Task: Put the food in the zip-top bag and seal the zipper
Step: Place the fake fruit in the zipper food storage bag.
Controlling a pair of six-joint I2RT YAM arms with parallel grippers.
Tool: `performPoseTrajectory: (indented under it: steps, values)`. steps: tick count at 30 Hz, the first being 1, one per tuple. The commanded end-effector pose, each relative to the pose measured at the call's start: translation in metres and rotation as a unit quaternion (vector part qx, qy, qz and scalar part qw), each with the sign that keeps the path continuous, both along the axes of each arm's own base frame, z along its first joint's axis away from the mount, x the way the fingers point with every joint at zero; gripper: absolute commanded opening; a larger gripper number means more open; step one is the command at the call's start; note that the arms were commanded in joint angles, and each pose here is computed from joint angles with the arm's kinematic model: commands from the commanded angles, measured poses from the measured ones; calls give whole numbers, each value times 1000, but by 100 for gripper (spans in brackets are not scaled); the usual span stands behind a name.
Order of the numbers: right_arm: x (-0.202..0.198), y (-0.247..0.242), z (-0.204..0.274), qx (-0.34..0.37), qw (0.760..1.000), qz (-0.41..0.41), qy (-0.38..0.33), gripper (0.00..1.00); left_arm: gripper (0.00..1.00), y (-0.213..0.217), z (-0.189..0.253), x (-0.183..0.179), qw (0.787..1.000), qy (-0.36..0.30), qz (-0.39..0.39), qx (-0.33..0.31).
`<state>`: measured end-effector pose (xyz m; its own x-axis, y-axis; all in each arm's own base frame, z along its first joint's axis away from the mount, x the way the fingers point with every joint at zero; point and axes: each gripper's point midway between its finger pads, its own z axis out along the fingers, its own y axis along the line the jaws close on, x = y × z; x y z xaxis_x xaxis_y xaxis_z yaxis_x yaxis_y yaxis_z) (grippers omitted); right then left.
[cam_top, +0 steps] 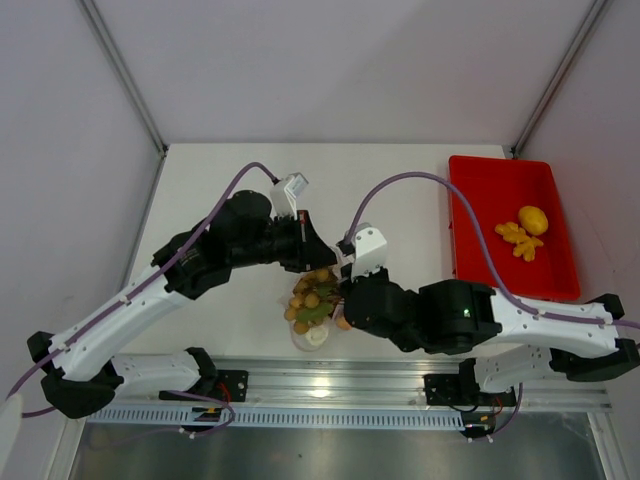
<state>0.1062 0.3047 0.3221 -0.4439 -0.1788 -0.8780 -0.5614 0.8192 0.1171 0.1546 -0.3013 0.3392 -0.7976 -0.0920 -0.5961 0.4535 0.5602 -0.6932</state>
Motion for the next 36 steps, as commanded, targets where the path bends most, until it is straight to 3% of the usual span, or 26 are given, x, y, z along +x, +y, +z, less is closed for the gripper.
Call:
performPoseTrajectory:
  steps: [1,7,14,20,22,36]
  values:
    - [23,-45,20,37,994,-102,-13,0,1,3,36,3,998,-34,22,-51]
    - [25,-68,25,33,993,-112,-9,0,0,9,26,6,998,-36,43,-35]
    - [14,-15,14,-42,998,-39,-24,0,0,1,36,1,997,-40,51,-38]
    - [21,-4,3,-87,985,-107,-100,0,1,1,45,-3,995,-49,74,-49]
    - [27,-24,2,-118,977,-136,-117,0,1,0,45,-6,995,-49,70,-50]
    - [38,-69,18,-94,973,-176,-115,0,1,15,28,-1,993,-53,104,-31]
